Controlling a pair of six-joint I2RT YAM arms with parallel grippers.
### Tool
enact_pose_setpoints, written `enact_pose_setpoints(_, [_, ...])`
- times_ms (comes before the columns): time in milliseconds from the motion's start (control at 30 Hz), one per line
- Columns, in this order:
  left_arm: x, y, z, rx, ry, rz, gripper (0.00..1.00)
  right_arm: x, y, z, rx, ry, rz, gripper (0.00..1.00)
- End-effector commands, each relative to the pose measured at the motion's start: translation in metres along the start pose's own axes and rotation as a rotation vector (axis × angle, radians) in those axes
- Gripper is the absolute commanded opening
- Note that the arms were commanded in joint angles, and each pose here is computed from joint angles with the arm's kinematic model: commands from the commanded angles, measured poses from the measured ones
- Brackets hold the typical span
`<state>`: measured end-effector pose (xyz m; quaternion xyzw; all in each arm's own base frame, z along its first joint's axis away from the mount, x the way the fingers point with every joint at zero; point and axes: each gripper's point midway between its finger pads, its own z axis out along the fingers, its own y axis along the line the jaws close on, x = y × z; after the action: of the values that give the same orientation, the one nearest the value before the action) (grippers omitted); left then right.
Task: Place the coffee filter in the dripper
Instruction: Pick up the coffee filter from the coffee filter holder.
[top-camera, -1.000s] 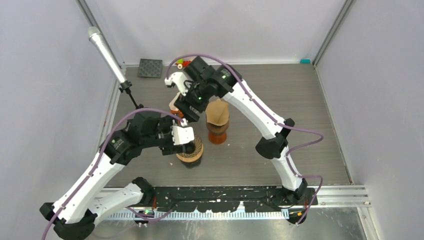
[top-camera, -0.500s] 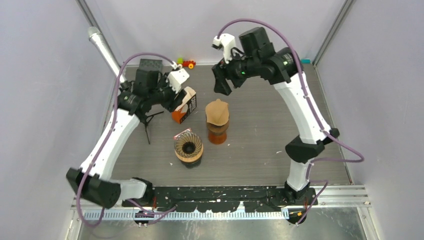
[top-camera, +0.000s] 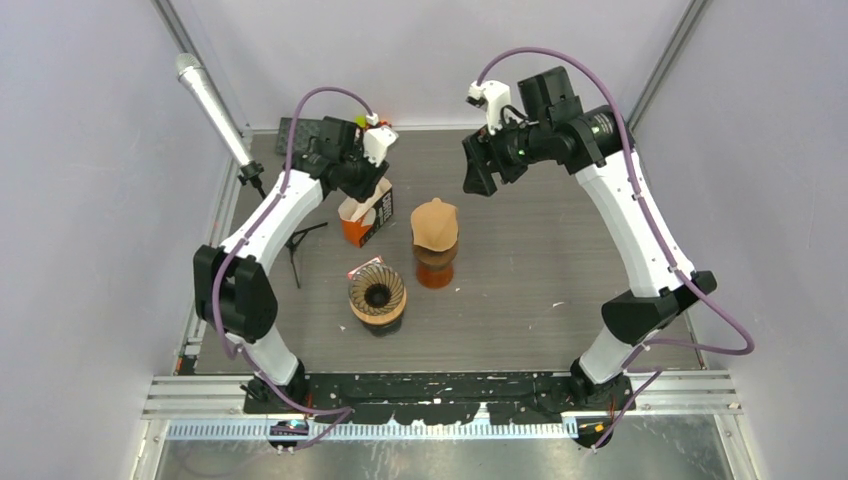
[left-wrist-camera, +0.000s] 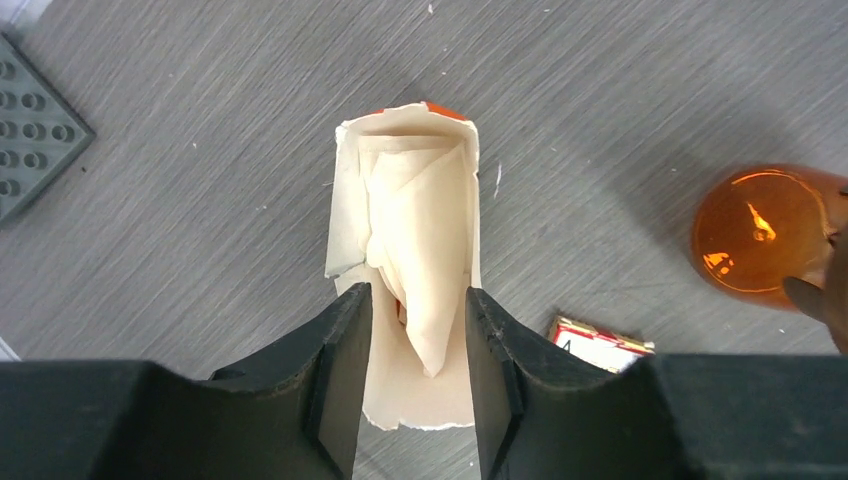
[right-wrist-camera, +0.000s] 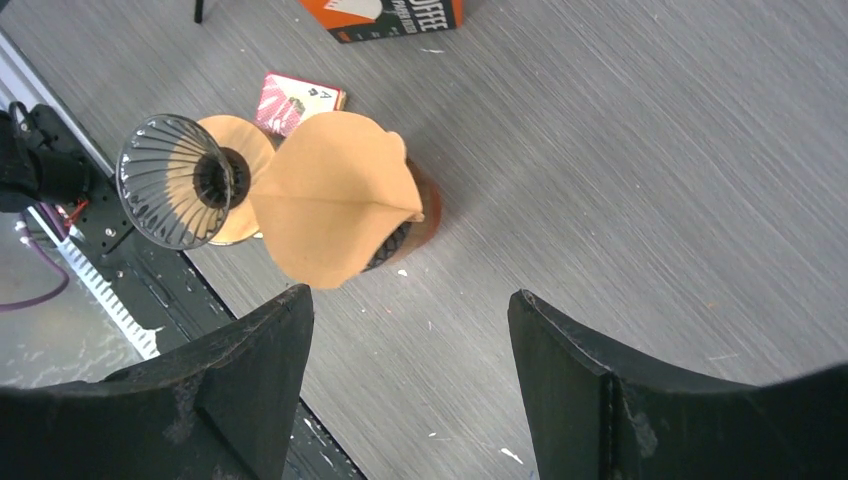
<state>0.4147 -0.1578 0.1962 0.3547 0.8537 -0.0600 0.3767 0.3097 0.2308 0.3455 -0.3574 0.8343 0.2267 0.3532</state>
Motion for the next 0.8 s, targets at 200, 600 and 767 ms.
enact_pose_setpoints(200, [-0.013, 0.025, 0.016, -0.108, -0.023, -0.031, 0.37, -0.008, -0.010, -0.034, -0.034, -0.122, 0.012, 0.75])
enact_pose_setpoints(600, [0.012, 0.020, 0.038, -0.109, 0.023, -0.076, 0.37, 0.001, -0.016, -0.032, -0.058, -0.116, 0.036, 0.75])
enact_pose_setpoints(767, [0.025, 0.021, 0.046, -0.141, 0.055, -0.061, 0.40, 0.004, -0.016, -0.030, -0.068, -0.109, 0.039, 0.75])
